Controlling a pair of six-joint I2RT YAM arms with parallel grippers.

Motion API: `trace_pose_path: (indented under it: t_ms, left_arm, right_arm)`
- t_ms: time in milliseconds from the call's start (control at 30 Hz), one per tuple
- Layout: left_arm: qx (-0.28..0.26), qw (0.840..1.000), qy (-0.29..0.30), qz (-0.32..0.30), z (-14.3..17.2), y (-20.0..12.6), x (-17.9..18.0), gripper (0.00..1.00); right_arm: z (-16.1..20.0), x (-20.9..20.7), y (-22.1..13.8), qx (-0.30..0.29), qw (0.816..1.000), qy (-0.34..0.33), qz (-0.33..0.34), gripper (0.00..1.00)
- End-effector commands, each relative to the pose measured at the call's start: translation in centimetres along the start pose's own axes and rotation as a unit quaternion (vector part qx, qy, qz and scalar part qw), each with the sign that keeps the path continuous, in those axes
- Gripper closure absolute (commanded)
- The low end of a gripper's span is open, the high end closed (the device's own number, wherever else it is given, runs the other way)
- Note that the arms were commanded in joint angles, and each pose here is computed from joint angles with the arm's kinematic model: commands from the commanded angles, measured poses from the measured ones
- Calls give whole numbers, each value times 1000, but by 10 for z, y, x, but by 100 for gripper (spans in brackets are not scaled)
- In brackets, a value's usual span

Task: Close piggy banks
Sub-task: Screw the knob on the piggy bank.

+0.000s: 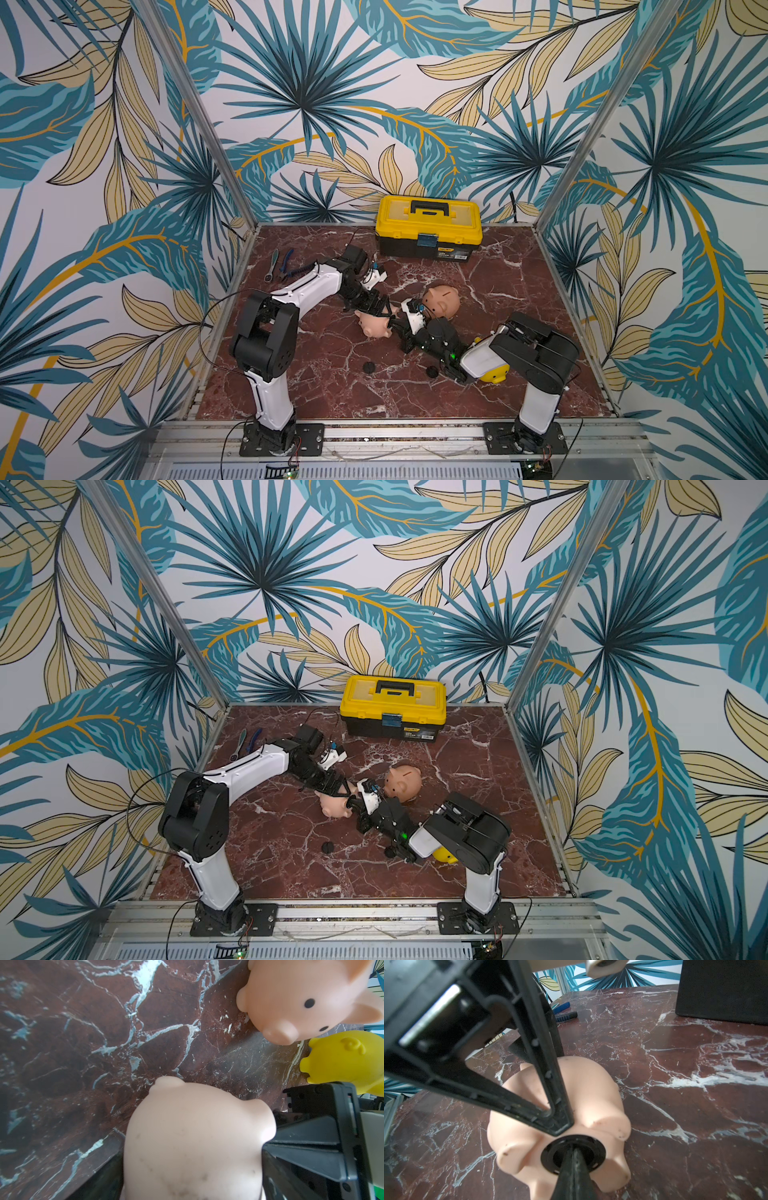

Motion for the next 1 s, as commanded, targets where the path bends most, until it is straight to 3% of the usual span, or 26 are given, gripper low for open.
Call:
trace_pose_path:
  t_ms: [0, 600, 967]
  left_arm:
    - [11, 1000, 14, -2, 14, 0, -4, 4]
    - [-27, 999, 32, -15, 18, -2, -3, 4]
    - [-42, 998, 25, -27, 15, -3, -1, 3]
  right_arm:
    - [-39, 2, 0, -79, 996, 48, -3, 100]
    - [-46, 0, 0, -84, 990, 108, -36, 100]
    - [-34, -6, 2, -52, 994, 91, -42, 100]
Point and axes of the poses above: each gripper's point midway between its finger pads, its own y axis out along the fingers, its own x axis along the line the jaws close on, z = x × y, the point moved 9 cm from there along -y, back along the fingers, and after that the axes turned 10 degrees about -y, right-handed, at the moved point
